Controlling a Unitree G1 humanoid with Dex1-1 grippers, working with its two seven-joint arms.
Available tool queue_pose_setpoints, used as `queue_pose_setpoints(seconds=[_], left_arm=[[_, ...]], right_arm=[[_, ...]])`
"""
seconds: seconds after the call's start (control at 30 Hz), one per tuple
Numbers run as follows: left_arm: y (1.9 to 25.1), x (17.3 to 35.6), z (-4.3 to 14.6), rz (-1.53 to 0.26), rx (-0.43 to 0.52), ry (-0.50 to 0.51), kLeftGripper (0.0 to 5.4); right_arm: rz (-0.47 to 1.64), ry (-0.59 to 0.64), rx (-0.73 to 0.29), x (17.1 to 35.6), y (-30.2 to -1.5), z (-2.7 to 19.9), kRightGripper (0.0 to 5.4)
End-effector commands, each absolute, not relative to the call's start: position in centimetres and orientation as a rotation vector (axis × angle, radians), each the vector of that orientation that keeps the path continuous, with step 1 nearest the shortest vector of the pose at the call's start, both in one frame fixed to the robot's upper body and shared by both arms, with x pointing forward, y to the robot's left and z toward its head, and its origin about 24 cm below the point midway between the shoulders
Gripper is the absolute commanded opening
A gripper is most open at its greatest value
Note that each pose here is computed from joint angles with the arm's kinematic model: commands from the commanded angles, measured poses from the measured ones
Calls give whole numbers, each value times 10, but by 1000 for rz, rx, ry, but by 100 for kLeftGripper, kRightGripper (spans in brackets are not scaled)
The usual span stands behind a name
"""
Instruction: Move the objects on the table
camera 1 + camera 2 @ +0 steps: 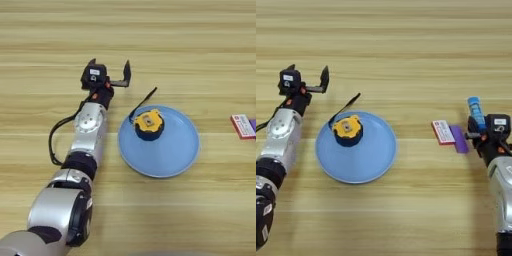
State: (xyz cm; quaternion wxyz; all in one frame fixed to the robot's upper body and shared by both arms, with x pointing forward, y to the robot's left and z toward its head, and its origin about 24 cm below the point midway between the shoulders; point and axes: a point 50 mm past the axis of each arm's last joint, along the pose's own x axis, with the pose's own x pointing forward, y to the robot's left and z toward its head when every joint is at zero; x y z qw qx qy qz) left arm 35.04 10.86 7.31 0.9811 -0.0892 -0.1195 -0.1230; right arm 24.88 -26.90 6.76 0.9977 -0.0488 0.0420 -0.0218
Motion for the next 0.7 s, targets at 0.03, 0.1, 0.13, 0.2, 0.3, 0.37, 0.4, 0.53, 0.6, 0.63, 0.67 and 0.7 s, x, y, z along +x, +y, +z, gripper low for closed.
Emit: queue_pose_setpoints(seconds=[0.03, 0.1, 0.13, 0.2, 0.3, 0.37, 0.4, 0.53, 0.6, 0.63, 0.67, 0.7], left_arm=[[95, 346, 76, -359, -311, -223, 540], [89, 343, 78, -418, -412, -196, 540], [87, 341, 79, -447, -453, -182, 540], [81, 338, 80, -508, -527, -152, 540], [73, 331, 82, -597, -585, -112, 540], [68, 326, 82, -654, -610, -77, 540], [65, 324, 81, -675, -604, -62, 540], [56, 316, 77, -730, -568, -20, 540], [55, 315, 77, -743, -568, -12, 540], [54, 314, 77, -748, -567, -9, 540], [54, 314, 77, -755, -567, -3, 540], [53, 313, 76, -761, -565, 3, 540]], right_arm=[[26, 47, -95, 248, -249, 78, 142], [69, 30, -97, 249, -238, 81, 142], [86, 24, -97, 249, -234, 81, 142], [116, 18, -98, 249, -226, 82, 142], [161, 5, -99, 249, -216, 83, 142], [188, -4, -101, 249, -209, 83, 142], [204, -11, -106, 250, -205, 83, 142], [285, -30, -132, 251, -185, 82, 142], [324, -36, -144, 252, -174, 81, 142], [342, -41, -147, 253, -169, 82, 142], [363, -50, -150, 253, -163, 83, 142], [382, -58, -153, 254, -158, 85, 142]])
